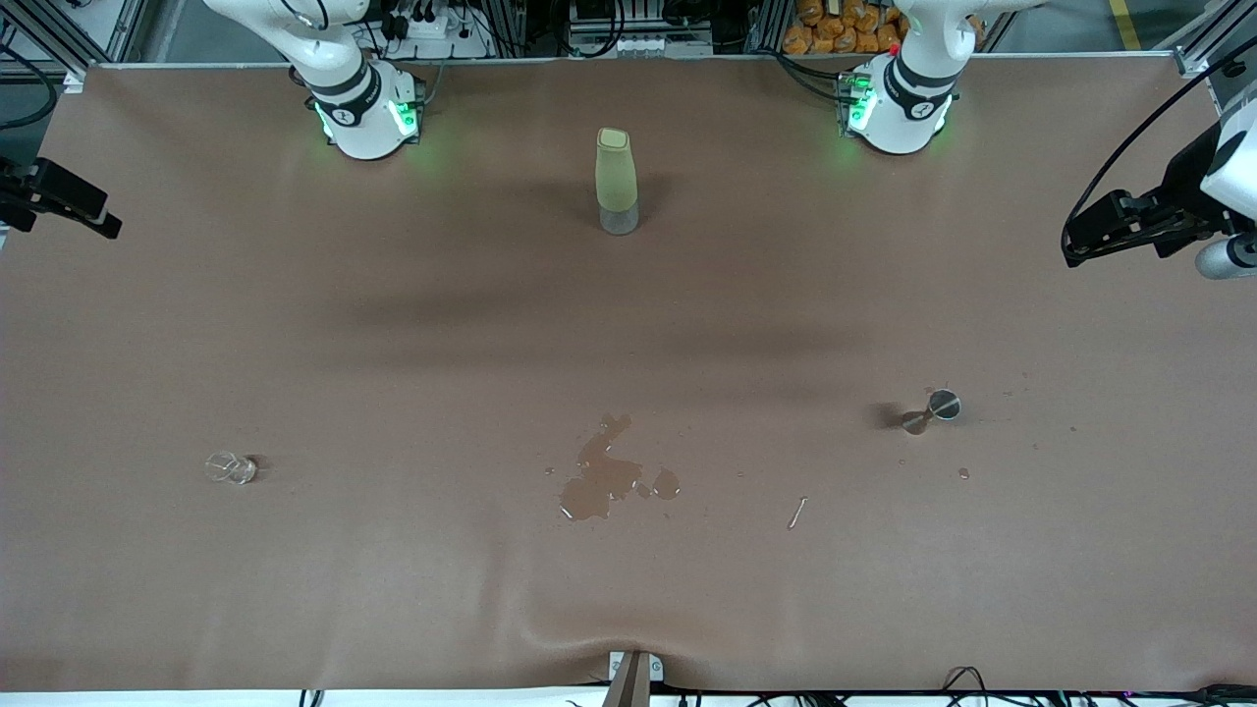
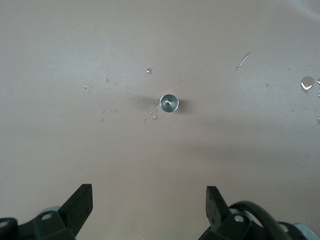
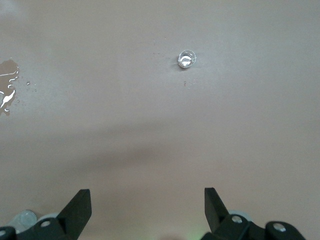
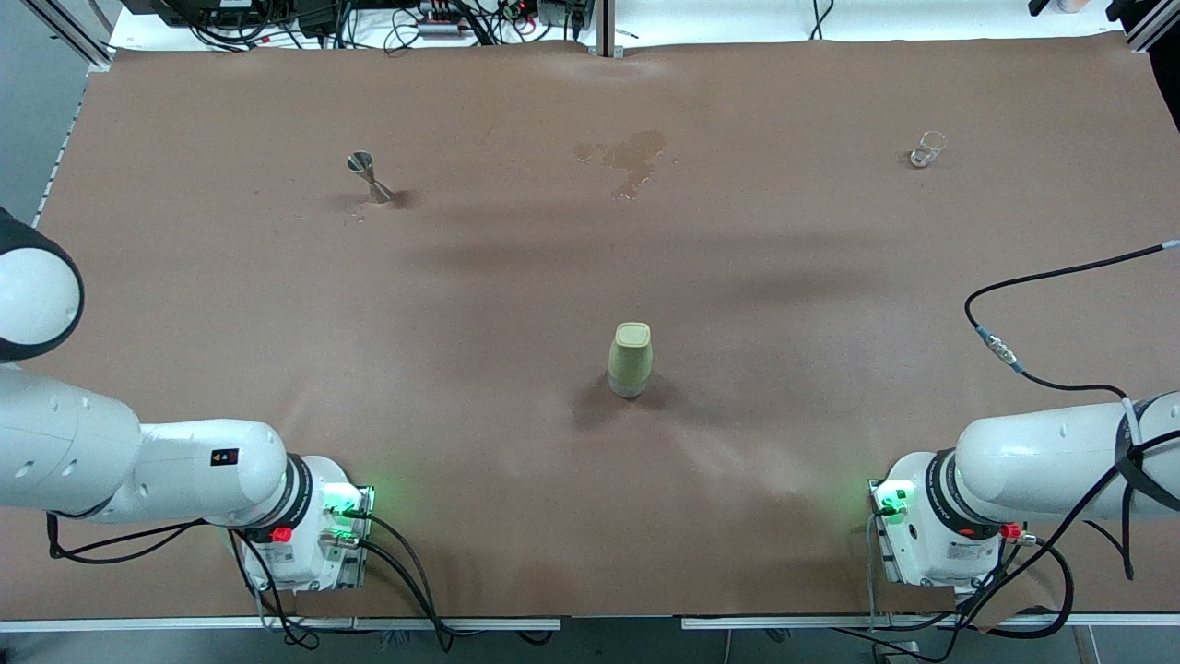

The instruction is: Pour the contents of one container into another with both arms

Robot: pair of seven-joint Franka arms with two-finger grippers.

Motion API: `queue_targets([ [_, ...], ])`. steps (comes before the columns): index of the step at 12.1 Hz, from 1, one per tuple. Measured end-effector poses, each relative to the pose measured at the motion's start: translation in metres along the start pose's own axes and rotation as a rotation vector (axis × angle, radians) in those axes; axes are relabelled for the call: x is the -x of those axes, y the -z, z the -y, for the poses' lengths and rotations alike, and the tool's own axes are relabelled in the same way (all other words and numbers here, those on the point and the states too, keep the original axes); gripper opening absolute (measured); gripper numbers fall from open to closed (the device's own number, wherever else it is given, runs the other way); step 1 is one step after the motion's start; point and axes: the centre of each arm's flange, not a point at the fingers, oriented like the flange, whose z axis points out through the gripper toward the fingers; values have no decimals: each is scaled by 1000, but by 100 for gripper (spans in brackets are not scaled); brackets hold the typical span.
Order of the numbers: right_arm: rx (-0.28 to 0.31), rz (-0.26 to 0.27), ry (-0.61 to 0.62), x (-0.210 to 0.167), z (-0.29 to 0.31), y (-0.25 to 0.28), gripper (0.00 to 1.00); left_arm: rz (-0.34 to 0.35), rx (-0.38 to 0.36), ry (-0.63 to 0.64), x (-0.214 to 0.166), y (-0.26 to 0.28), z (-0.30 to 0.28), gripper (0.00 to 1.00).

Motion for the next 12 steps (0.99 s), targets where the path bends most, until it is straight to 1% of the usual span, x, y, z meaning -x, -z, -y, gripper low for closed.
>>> queue_targets([
  [5, 0, 3, -3, -1, -2, -3, 100, 9, -1, -4, -2, -4, 0, 100],
  [7, 1, 7, -3, -2, -3, -5, 100, 29, -2, -78, -4, -10, 7, 100],
  [8, 4, 10, 4, -3, -6, -7, 100, 52, -2, -130, -8, -18, 19, 100],
  [10, 6, 11, 52, -9, -21, -12, 100, 106, 19, -177, -22, -46, 69, 100],
  [11, 6, 5, 89, -12, -32, -15, 100, 129, 49, -190, -29, -62, 92, 100],
  [12, 7, -5, 136, -17, -42, -17, 100, 135, 87, -212, -36, -79, 110, 100],
])
